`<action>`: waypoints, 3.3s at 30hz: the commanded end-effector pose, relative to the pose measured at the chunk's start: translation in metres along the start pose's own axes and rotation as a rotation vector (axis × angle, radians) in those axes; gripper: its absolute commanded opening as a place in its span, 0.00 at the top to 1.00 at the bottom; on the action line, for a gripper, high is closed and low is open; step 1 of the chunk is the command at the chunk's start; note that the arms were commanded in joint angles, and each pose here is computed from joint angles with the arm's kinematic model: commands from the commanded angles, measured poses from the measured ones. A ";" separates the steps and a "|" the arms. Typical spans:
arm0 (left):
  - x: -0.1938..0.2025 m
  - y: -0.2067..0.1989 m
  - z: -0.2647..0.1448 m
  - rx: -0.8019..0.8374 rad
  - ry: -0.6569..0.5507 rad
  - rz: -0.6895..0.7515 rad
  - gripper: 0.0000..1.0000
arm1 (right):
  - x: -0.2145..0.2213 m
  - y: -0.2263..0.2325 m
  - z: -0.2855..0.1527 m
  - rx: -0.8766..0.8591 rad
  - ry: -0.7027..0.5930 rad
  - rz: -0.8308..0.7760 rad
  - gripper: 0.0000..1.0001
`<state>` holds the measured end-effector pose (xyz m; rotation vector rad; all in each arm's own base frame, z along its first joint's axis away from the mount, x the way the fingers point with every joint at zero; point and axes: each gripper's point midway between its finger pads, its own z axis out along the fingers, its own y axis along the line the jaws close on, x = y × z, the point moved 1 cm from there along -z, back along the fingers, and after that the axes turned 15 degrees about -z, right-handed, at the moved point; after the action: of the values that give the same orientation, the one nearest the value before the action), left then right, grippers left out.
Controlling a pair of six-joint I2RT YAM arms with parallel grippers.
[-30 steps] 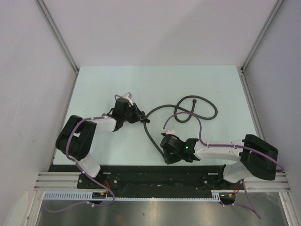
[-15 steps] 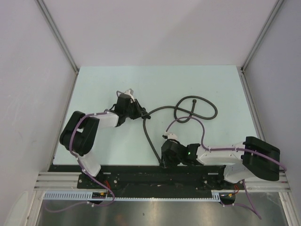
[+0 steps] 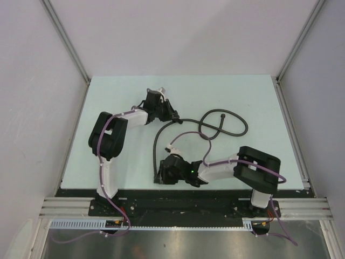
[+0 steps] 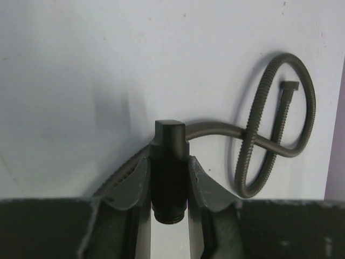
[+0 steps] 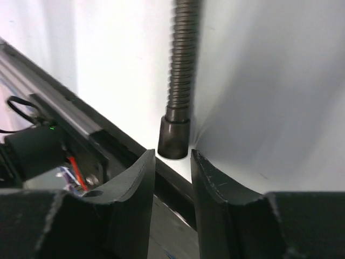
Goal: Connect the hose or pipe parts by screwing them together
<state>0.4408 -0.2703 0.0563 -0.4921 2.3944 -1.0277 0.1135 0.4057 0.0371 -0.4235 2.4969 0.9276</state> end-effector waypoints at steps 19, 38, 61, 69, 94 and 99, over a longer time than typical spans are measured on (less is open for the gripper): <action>-0.083 -0.021 -0.212 -0.025 -0.225 0.098 1.00 | -0.099 0.021 -0.042 -0.330 -0.191 -1.579 0.50; -0.006 0.097 -0.273 -0.217 -0.327 -0.045 1.00 | -0.067 0.018 0.015 -0.700 -0.187 -2.003 0.49; 0.002 0.099 -0.259 -0.194 -0.252 -0.081 1.00 | -0.040 0.022 0.046 -0.757 -0.021 -2.249 0.49; 0.003 0.102 -0.255 -0.196 -0.234 -0.096 1.00 | -0.036 0.032 0.053 -0.800 -0.024 -2.280 0.51; 0.000 0.102 -0.261 -0.204 -0.278 -0.097 1.00 | -0.019 0.032 0.071 -0.895 0.228 -1.927 0.91; -0.004 0.099 -0.266 -0.206 -0.308 -0.087 1.00 | -0.077 0.022 0.060 -0.692 0.151 -1.615 0.99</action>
<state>0.2733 -0.0556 0.1247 -0.7845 2.3130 -0.6849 0.1526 0.4917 0.0362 -2.3828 0.5768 0.7926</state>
